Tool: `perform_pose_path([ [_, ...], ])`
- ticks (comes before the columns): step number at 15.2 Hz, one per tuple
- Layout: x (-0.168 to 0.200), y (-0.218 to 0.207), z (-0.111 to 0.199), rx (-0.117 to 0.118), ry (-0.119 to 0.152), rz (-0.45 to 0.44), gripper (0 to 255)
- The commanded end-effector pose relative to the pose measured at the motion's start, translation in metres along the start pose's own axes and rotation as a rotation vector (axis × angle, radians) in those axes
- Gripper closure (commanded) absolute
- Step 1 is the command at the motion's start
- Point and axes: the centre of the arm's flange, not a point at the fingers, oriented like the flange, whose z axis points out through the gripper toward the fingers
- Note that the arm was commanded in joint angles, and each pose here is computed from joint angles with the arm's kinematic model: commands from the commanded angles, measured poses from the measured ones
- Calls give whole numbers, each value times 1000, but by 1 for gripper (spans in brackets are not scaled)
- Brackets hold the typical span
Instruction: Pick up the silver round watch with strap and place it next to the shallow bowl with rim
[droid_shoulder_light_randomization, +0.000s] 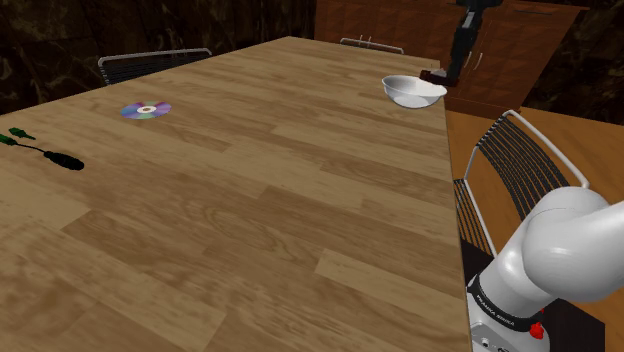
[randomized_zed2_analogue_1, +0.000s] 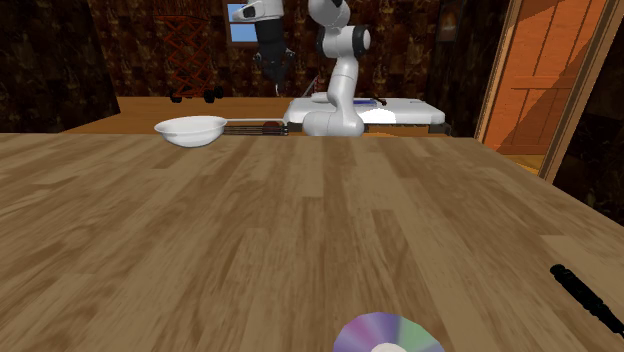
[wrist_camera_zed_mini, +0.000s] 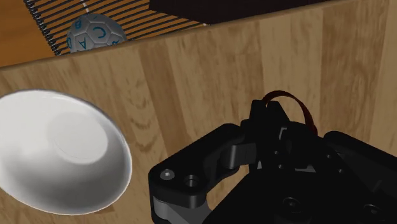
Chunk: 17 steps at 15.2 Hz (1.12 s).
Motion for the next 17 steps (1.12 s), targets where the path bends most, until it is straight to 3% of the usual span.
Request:
perform_pose_path([
  [1, -18, 18, 1, 0, 0, -1, 255],
  [17, -18, 31, 80, 0, 0, -1, 255],
])
